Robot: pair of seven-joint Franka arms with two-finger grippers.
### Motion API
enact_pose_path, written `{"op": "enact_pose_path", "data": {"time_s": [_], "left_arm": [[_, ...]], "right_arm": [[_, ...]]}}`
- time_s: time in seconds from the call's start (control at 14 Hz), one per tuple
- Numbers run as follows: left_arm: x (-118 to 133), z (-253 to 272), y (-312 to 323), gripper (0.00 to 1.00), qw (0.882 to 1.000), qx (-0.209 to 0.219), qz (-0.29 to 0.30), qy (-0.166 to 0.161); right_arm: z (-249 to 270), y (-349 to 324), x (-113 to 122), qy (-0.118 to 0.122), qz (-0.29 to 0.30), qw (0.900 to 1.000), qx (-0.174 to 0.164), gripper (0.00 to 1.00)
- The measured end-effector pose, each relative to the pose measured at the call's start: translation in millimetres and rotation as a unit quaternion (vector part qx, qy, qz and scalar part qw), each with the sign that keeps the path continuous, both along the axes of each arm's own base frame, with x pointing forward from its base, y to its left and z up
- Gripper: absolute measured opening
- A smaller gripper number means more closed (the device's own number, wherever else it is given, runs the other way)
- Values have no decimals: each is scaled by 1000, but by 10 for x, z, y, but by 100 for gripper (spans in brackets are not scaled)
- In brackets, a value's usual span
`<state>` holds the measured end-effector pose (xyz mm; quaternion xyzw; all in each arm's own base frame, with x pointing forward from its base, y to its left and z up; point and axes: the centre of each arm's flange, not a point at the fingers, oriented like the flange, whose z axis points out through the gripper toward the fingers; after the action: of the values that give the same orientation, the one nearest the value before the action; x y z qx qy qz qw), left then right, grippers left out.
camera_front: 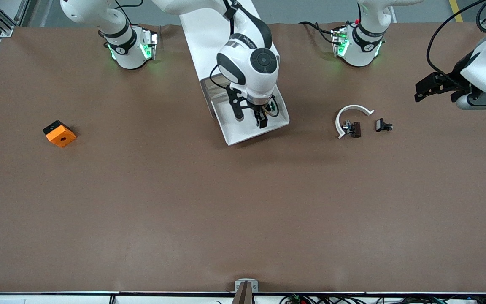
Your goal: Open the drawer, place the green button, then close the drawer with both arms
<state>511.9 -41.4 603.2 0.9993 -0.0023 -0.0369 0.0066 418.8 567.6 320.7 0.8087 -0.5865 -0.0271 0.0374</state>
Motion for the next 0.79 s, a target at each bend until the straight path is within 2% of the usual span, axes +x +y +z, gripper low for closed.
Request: {"op": "enact_pose_path", "data": {"time_s": [0.36,0.64,0.79], "left_arm": [[0,-62,-23,100,1000,0,-2,11],[84,-396,-337,100,999,-17,-17,29],[155,-712,-638,100,999,-19,-14,31]], "right_arm": [[472,-516,778,0,18,1000,15,100],[641,-1246,1392,27,98,995,17,100],[796,-1726,1733,28,156,987,29,100]]}}
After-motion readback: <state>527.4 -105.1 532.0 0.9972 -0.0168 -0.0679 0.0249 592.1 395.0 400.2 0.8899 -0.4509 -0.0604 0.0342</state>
